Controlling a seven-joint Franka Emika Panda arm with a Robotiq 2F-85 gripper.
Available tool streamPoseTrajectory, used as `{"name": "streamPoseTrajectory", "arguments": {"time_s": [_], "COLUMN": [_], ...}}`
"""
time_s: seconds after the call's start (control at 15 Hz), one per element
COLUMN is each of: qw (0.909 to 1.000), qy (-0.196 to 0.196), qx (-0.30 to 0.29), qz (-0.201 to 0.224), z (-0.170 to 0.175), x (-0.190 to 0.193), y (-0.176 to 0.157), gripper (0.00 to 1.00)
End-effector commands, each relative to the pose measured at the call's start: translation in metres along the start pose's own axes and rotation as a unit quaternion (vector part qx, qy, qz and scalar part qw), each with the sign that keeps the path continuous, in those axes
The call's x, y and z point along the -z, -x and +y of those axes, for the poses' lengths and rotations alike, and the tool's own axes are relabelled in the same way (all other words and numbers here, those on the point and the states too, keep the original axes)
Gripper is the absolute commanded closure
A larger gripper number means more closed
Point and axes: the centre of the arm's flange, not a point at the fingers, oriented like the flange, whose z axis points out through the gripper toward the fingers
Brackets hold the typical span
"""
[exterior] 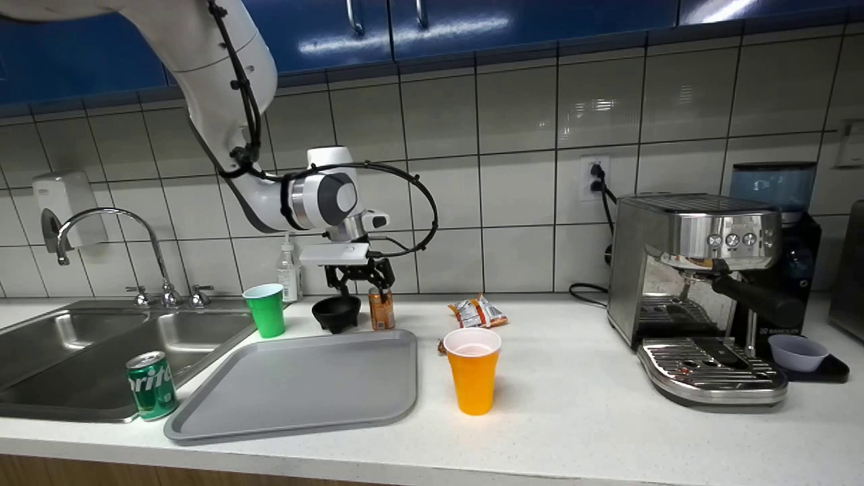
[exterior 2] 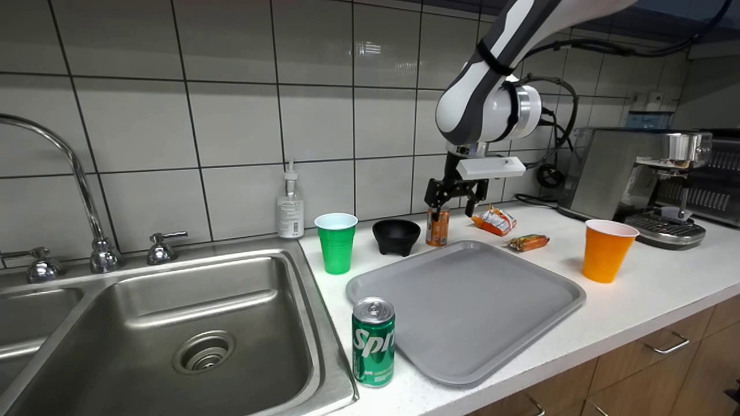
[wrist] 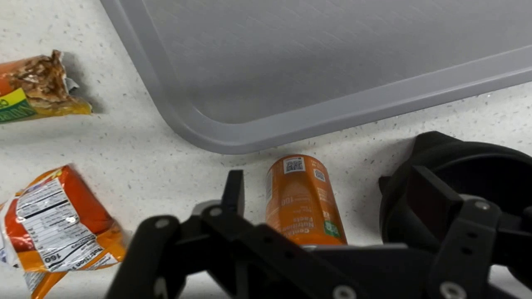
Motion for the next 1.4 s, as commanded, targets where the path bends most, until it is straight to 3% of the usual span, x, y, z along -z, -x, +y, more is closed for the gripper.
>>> {"name": "streamPoseTrajectory", "arguments": {"time_s": [0.0,1.33], "qw": [0.9999,0.9984], "qy": [-0.004,0.006], "qx": [-0.016,-0.048], "qz": [-0.003,0.029], "z": [0.003,-0.002], "x": [-0.007,-0.033], "y": [-0.028,-0.086], "gripper": [0.00,0.00]}}
